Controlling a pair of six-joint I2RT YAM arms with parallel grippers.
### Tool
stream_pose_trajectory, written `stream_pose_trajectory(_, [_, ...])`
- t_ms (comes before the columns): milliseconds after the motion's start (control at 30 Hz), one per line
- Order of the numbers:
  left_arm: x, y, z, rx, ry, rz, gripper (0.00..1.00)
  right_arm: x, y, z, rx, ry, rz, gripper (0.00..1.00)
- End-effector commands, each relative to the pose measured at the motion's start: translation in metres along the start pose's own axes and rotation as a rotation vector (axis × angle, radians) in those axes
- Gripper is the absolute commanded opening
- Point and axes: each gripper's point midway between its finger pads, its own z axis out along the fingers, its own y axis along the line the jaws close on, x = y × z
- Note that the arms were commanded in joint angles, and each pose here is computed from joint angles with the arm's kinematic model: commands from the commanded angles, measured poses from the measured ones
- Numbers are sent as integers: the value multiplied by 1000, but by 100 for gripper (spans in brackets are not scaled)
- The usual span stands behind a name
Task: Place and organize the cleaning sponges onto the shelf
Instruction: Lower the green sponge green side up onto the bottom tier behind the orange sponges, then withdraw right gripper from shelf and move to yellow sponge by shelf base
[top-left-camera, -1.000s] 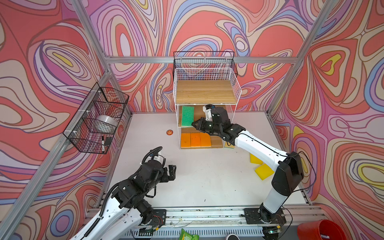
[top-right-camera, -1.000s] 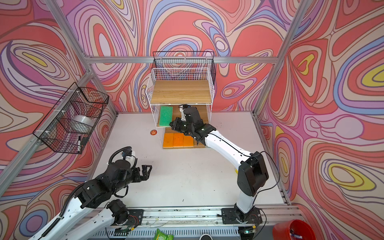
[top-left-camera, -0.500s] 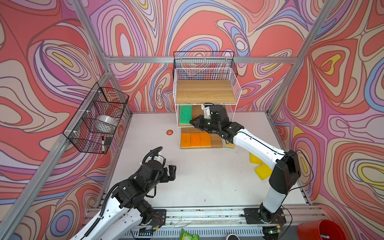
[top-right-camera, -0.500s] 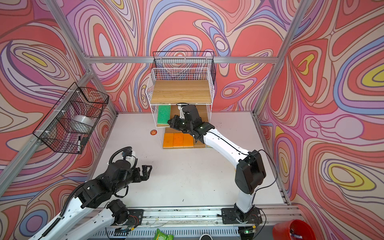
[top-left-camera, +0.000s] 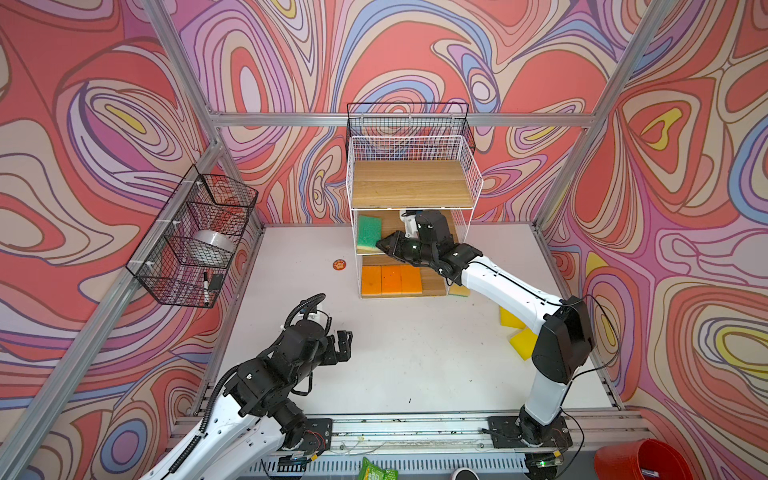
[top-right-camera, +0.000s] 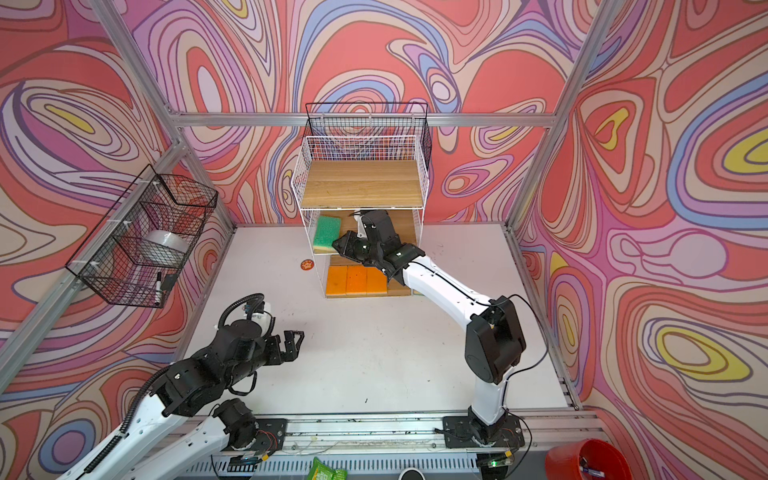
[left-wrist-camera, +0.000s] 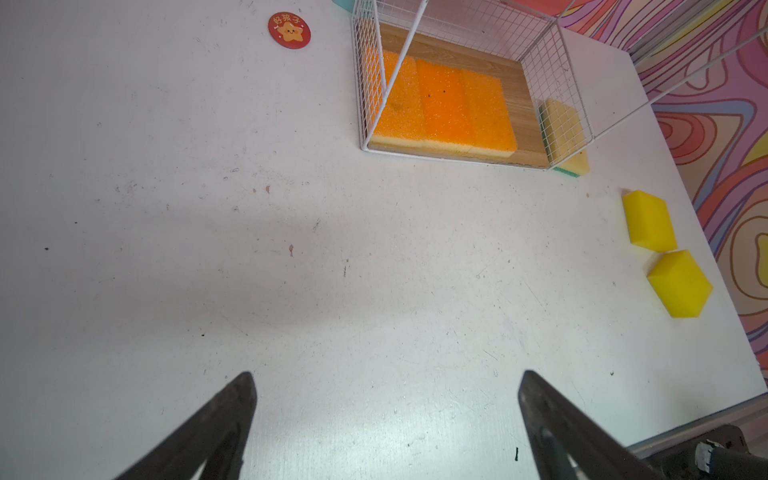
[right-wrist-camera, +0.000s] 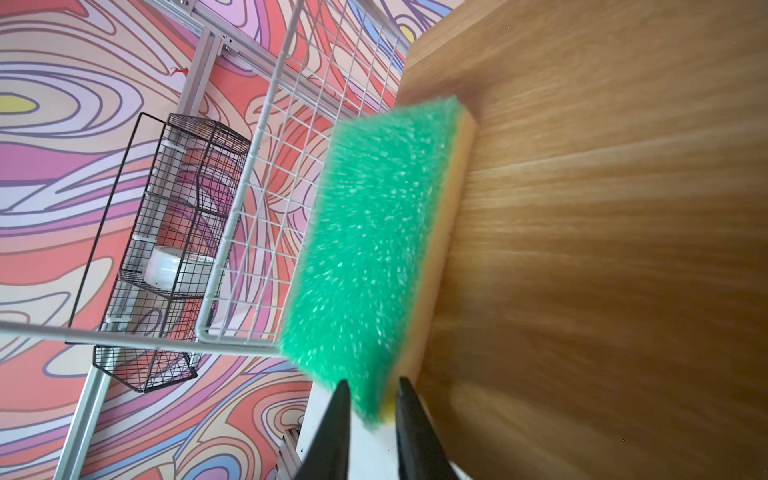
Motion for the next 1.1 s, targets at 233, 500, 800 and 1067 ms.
stream_pose_trajectory(233, [1,3,2,-6,-2,6,100,-5,2,-11,1,-30,-28,40])
stream_pose_trajectory(500, [-1,-3,-1,20,0,32,100,-7,11,-37,-15,-79,-58,61])
stream_pose_trajectory(800, [-13,-18,-5,42,20,86,100,15,7,-66,-15,-64,-52,65])
stream_pose_trajectory(1067, [-9,-31,14,55,47,87,99,82,-30,-102,130,-9,-119,66])
